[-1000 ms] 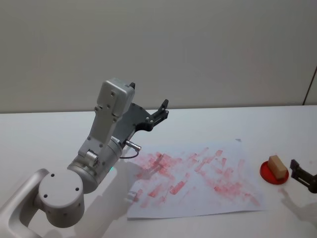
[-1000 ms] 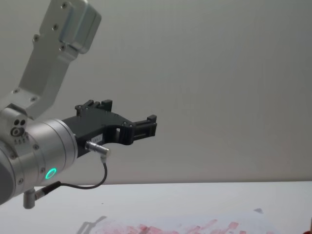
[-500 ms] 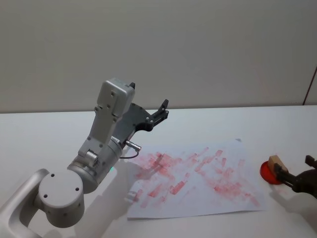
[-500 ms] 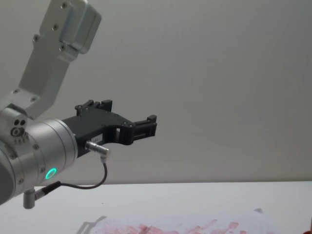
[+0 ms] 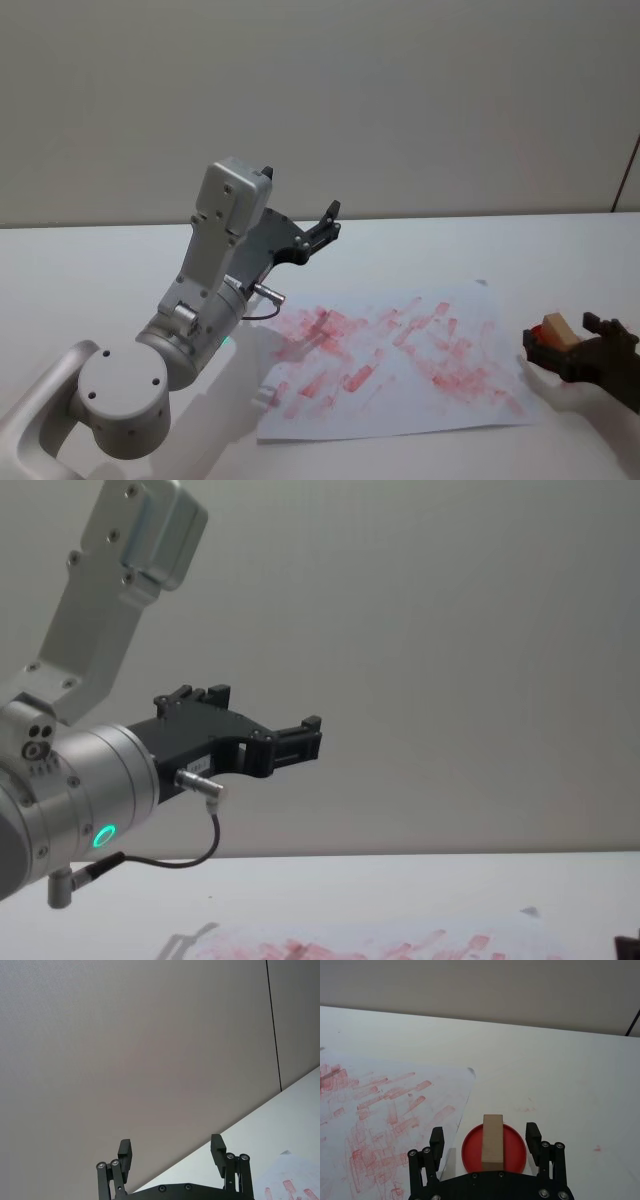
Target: Use the one hand to pick up the stamp and affix it onto the A4 paper.
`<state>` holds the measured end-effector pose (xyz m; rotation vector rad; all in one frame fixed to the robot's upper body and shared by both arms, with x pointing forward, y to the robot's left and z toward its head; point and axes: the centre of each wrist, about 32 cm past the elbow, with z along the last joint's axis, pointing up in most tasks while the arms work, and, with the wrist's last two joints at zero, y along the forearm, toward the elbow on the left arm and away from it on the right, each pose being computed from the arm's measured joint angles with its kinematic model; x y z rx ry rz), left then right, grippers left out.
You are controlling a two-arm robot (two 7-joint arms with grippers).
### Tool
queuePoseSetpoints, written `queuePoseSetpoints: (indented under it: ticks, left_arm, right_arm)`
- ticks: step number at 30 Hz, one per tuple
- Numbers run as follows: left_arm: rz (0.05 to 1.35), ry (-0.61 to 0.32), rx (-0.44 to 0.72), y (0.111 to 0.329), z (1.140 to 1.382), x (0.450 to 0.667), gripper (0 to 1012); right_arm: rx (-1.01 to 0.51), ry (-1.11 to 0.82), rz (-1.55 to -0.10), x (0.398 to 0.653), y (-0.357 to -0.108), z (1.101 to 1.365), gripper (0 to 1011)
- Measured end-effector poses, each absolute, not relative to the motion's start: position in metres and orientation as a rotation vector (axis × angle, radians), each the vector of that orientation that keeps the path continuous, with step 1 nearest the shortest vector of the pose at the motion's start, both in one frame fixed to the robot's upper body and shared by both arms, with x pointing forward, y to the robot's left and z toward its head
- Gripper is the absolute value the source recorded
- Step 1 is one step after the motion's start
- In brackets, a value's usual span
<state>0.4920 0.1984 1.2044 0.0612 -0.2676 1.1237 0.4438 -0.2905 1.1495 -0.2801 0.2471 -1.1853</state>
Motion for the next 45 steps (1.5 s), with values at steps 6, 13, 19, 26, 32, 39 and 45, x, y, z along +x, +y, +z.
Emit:
queuePoseSetpoints:
  ticks: [6, 13, 19, 26, 32, 39, 45]
  left_arm:
    - [1.124, -0.268, 0.061, 0.198, 1.204, 0.492, 1001]
    - [1.124, -0.268, 0.061, 0.198, 1.204, 0.492, 1001]
    - [1.124, -0.268, 0.061, 0.198, 1.204, 0.492, 1001]
    - [1.124, -0.268, 0.061, 0.198, 1.204, 0.492, 1001]
    - [1.124, -0.268, 0.061, 0.198, 1.204, 0.492, 1001]
    - [1.124, -0.268, 0.061, 0.198, 1.204, 0.492, 1001]
    - [1.124, -0.268, 0.061, 0.198, 1.204, 0.492, 1001]
  right_arm:
    - [-0.296, 0.253, -1.165, 0.452, -0.286, 1.147, 1001]
    - [-0.307, 0.256, -1.152, 0.457, -0.283, 1.146, 922]
    - [-0.312, 0.257, -1.146, 0.46, -0.281, 1.146, 756]
    - [-0.316, 0.259, -1.141, 0.462, -0.28, 1.145, 541]
    - [-0.317, 0.259, -1.138, 0.463, -0.279, 1.145, 338]
    - [-0.319, 0.26, -1.137, 0.464, -0.279, 1.145, 220]
    - [-0.321, 0.257, -1.135, 0.464, -0.279, 1.145, 220]
